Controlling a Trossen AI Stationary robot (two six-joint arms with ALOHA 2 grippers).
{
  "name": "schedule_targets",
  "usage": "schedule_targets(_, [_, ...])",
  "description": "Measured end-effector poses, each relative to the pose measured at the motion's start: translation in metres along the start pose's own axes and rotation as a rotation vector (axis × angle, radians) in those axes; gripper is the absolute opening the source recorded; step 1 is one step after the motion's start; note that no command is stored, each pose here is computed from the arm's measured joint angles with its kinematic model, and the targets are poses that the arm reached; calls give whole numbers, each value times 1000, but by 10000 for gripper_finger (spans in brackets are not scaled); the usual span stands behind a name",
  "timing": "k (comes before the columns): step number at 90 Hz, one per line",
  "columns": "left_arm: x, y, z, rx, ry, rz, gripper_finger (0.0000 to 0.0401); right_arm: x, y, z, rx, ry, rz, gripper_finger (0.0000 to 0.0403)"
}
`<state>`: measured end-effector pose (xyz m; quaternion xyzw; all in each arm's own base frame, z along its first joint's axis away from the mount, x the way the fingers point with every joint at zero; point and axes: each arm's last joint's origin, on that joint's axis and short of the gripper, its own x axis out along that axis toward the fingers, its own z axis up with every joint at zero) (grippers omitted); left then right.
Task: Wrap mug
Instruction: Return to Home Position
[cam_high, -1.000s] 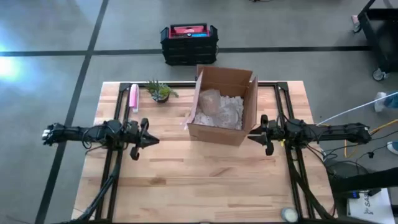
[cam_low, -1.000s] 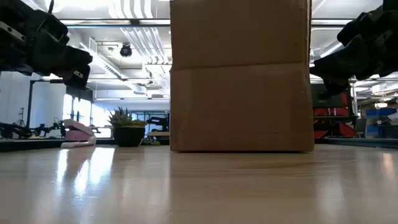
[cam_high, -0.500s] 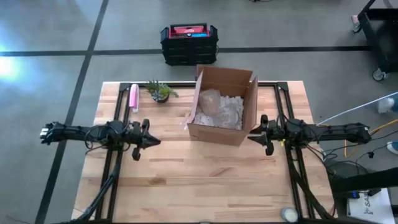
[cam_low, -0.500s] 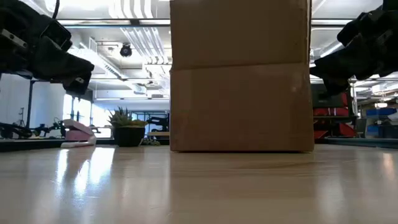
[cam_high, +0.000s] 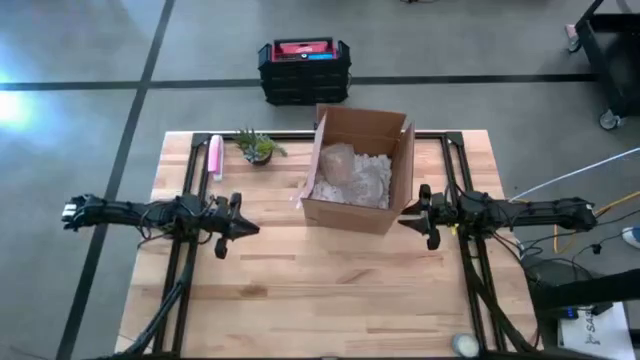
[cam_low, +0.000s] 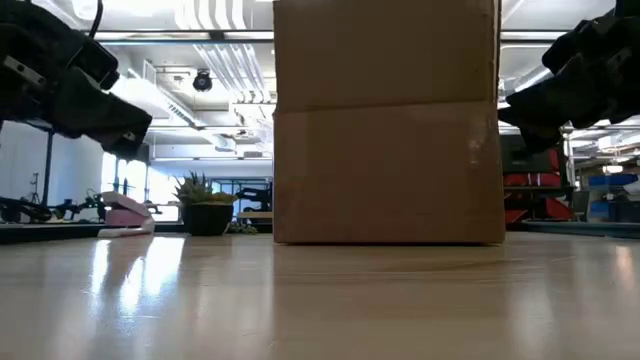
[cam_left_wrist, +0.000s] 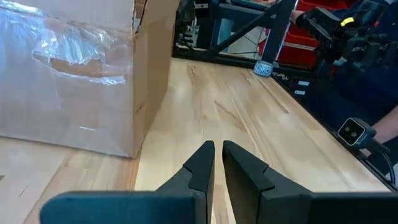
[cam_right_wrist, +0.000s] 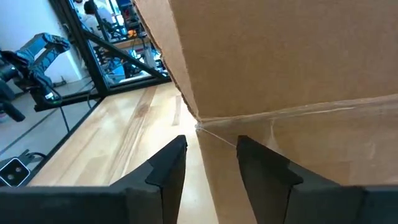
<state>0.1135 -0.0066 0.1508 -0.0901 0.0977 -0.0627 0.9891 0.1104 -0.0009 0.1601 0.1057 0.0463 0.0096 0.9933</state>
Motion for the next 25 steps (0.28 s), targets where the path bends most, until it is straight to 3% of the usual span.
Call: schedule_targets(25, [1, 0, -2, -2, 19, 3, 20, 0, 0, 0, 0, 0, 0, 114])
